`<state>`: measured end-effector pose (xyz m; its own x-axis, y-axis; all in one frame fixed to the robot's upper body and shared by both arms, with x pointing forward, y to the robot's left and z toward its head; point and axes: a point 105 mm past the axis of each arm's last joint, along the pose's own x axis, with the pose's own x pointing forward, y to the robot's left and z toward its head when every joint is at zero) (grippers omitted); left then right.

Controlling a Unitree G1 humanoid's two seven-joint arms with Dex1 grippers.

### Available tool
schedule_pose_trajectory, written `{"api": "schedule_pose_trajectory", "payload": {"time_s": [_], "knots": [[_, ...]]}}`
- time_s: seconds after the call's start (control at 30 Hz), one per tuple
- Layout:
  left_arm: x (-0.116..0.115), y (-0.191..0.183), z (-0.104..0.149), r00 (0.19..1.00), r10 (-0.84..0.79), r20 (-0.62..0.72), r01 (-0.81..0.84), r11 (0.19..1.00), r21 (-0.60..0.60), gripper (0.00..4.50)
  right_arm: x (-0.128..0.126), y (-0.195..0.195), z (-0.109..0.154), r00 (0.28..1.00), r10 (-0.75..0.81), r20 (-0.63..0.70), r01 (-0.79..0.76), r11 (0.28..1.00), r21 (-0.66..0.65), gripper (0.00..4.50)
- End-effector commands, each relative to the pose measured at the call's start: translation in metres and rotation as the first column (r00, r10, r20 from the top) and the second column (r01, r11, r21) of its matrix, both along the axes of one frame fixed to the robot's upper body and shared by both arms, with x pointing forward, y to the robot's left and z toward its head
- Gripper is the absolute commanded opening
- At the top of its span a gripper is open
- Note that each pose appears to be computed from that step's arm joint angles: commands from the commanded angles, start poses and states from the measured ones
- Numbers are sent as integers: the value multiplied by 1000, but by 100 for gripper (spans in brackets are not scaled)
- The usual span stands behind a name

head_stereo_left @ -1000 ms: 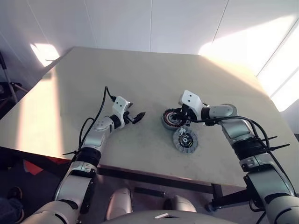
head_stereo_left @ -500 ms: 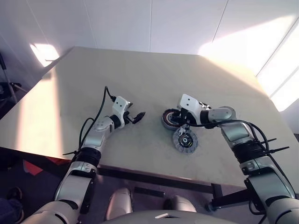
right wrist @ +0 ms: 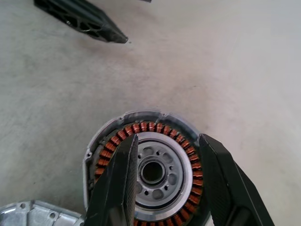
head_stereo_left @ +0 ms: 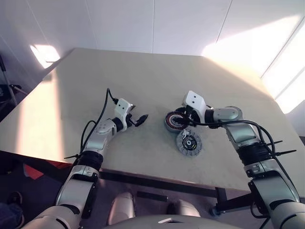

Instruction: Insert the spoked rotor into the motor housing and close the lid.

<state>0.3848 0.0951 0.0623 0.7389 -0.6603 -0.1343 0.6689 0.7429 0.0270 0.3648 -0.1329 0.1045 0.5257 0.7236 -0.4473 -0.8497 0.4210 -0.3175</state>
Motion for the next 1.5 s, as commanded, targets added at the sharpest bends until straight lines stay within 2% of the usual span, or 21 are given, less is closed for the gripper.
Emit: {"api": "schedule_pose_trajectory", "payload": {"time_s": [0.03, 0.13, 0.17, 0.3, 0.4, 0.5, 0.57, 0.77, 0.83, 0.93, 1.07, 1.13, 1.2, 1.27, 1.33, 1.4, 1.5], "knots": [[3, 0, 15, 998, -2, 55, 2, 1000, -4, 450, 10, -1, 19, 998, -37, 52, 35, 998, 45, 135], [3, 0, 15, 998, -1, 56, 1, 1000, -4, 450, 8, 0, 11, 999, -33, 37, 32, 999, 32, 26], [3, 0, 15, 998, 0, 55, 0, 1000, -4, 450, 7, 0, 9, 999, -27, 35, 26, 999, 25, 5], [3, 1, 14, 999, 3, 54, -3, 1000, -2, 450, 3, 3, 4, 1000, -13, 21, 12, 1000, 17, 5], [3, 1, 14, 999, 3, 54, -3, 1000, -1, 450, -6, 6, -15, 1000, 16, -25, -16, 1000, -22, 5], [4, 1, 15, 998, 6, 56, -6, 1000, -2, 450, -5, 5, -37, 998, -34, -58, 31, 998, -50, 5], [4, 2, 15, 998, 8, 56, -8, 1000, -2, 450, 0, 2, -39, 997, -69, -40, 67, 996, -61, 5], [2, 3, 13, 999, 9, 53, -9, 1000, 0, 450, 1, 5, -2, 999, -36, 41, 36, 999, 10, 5], [2, 2, 13, 999, 7, 52, -7, 1000, -1, 450, 4, 2, 19, 995, -53, 84, 48, 997, 52, 5], [3, 1, 14, 999, 2, 52, -2, 1000, -1, 450, 9, -15, 48, 982, -126, 139, 112, 989, 98, 5], [1, 0, 13, 999, -2, 50, 2, 1000, -2, 450, 13, -55, 54, 950, -295, 106, 282, 951, 124, 5], [1, -1, 12, 999, -5, 47, 5, 1000, -3, 450, 13, -83, 45, 912, -409, 27, 402, 905, 137, 21], [0, -2, 11, 999, -7, 45, 7, 1000, -3, 450, 11, -108, 37, 863, -505, -18, 503, 855, 126, 66], [0, -2, 10, 999, -9, 43, 10, 1000, -3, 450, 10, -120, 37, 823, -566, -50, 566, 811, 147, 131], [0, -4, 10, 999, -16, 40, 16, 1000, -2, 450, 7, -147, 38, 720, -672, -175, 693, 682, 233, 197], [0, -6, 9, 999, -21, 37, 21, 1000, 1, 450, 2, -163, 34, 623, -707, -334, 781, 549, 297, 197], [0, -8, 7, 999, -26, 34, 26, 1000, 4, 450, -3, -179, 25, 485, -676, -556, 874, 341, 347, 197]]}}
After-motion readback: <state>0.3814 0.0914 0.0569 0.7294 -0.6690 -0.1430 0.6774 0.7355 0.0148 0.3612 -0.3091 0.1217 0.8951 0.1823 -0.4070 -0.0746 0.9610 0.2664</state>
